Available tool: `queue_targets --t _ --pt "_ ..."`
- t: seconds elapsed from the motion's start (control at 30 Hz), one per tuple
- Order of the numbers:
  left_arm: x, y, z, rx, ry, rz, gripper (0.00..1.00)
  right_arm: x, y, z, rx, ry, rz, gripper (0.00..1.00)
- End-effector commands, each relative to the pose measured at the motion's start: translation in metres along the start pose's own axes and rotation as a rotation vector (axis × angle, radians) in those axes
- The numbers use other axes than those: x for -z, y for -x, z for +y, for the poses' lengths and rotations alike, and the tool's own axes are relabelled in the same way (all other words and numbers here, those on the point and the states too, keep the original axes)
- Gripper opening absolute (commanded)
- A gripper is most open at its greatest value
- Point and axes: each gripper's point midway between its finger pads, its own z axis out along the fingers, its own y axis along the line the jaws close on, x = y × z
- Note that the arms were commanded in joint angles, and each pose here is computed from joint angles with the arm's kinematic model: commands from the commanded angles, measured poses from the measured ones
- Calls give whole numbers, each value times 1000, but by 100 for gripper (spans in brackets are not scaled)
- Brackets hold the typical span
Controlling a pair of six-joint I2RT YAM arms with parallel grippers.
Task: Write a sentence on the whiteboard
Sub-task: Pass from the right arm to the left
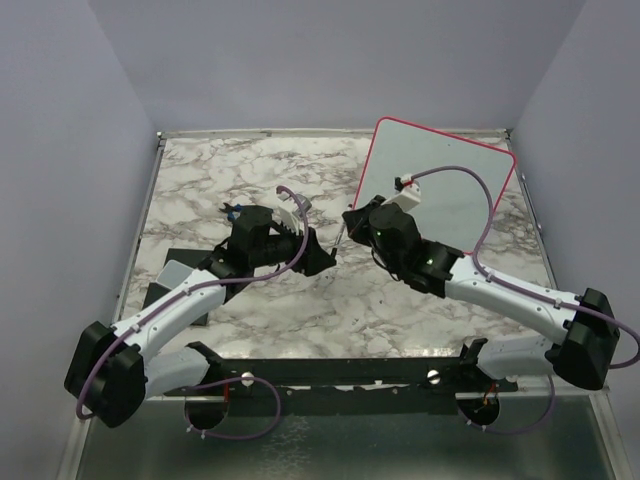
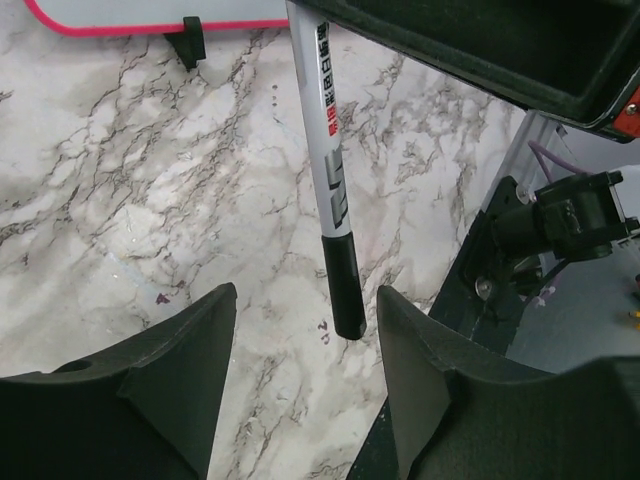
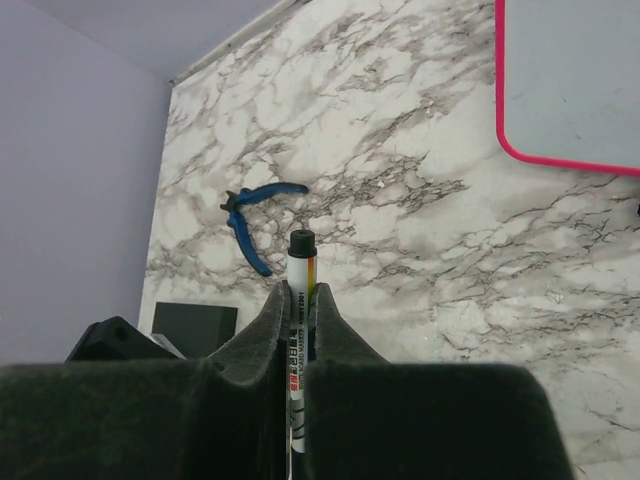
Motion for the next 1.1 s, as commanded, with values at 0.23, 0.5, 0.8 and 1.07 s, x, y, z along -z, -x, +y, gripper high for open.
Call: queue_targets --t 0.23,0.5,0.8,1.07 --pt "-8 1 -5 -5 -17 21 43 -5 -4 3 -4 -52 -31 1" --pt "-11 0 -6 0 -28 28 23 -5 -12 9 -3 -40 -16 1" --pt "-11 -4 -9 0 -41 41 0 -3 -10 5 -2 -64 -24 3" --pt "-7 -1 -3 -19 -2 27 0 10 16 -11 135 -135 -78 78"
